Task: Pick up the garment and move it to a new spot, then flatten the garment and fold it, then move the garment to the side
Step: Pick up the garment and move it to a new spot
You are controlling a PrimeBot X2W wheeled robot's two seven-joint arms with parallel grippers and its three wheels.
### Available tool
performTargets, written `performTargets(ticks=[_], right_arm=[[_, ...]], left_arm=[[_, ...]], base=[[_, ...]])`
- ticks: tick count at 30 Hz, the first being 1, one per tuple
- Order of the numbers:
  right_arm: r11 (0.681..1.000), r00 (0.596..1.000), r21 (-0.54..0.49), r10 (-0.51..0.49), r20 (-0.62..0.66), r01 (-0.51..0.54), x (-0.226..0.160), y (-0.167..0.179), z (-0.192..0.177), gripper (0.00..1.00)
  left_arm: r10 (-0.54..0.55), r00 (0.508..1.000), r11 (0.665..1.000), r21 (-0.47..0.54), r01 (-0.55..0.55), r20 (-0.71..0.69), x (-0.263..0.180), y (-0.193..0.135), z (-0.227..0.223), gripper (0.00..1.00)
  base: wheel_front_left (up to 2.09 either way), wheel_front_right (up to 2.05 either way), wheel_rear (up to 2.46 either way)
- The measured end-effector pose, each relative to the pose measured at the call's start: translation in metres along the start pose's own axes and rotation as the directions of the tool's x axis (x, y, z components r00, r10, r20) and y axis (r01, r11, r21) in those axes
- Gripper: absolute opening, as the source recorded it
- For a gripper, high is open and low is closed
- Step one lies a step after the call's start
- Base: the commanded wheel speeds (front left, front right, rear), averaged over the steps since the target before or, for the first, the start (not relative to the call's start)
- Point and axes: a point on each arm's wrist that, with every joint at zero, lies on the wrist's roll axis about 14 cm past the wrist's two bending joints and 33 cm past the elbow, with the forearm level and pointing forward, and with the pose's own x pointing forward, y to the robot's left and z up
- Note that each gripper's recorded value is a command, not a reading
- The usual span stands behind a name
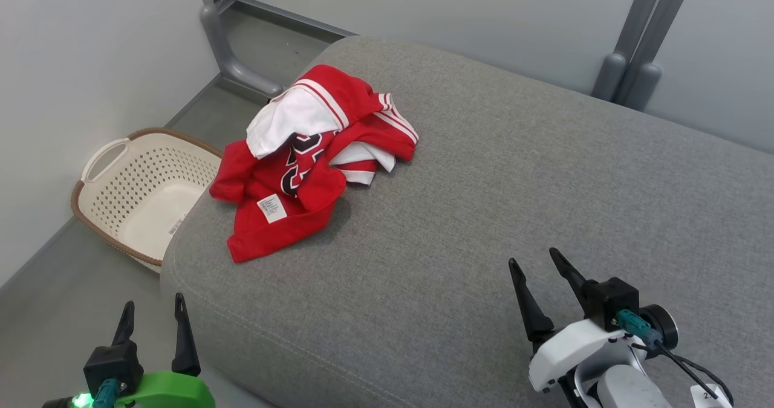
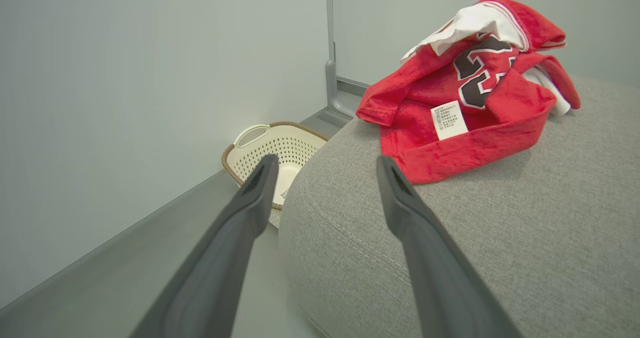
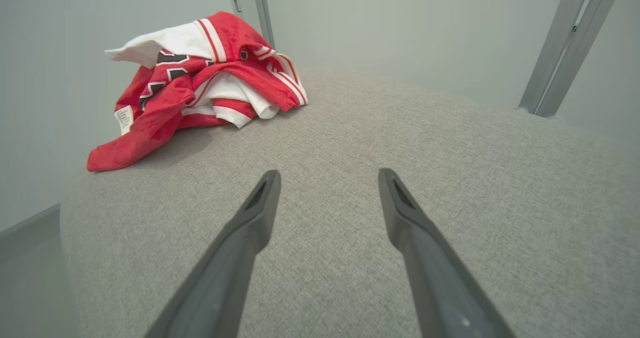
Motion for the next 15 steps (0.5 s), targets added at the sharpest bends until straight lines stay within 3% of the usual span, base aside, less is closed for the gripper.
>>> performTargets(ticks=[6, 15], right_arm=[[1.0, 1.0, 0.01, 0.013, -0.016, -0.013, 0.004, 0.003, -0.007, 1.0], [1.0, 1.0, 0.017, -0.023, -0.008, 0.023, -0.002, -0.01, -0.007, 1.0]], left_arm=[[0.011, 1.0, 1.0, -0.007, -0.011, -0.021, -0.004, 0.004, -0.006, 1.0], [-0.059, 0.997, 0.996, -0.072, 0.055, -0.054, 0.012, -0.018, -0.013, 1.0]], base=[[0.0, 0.0, 0.0], [0.0, 0.0, 0.0]])
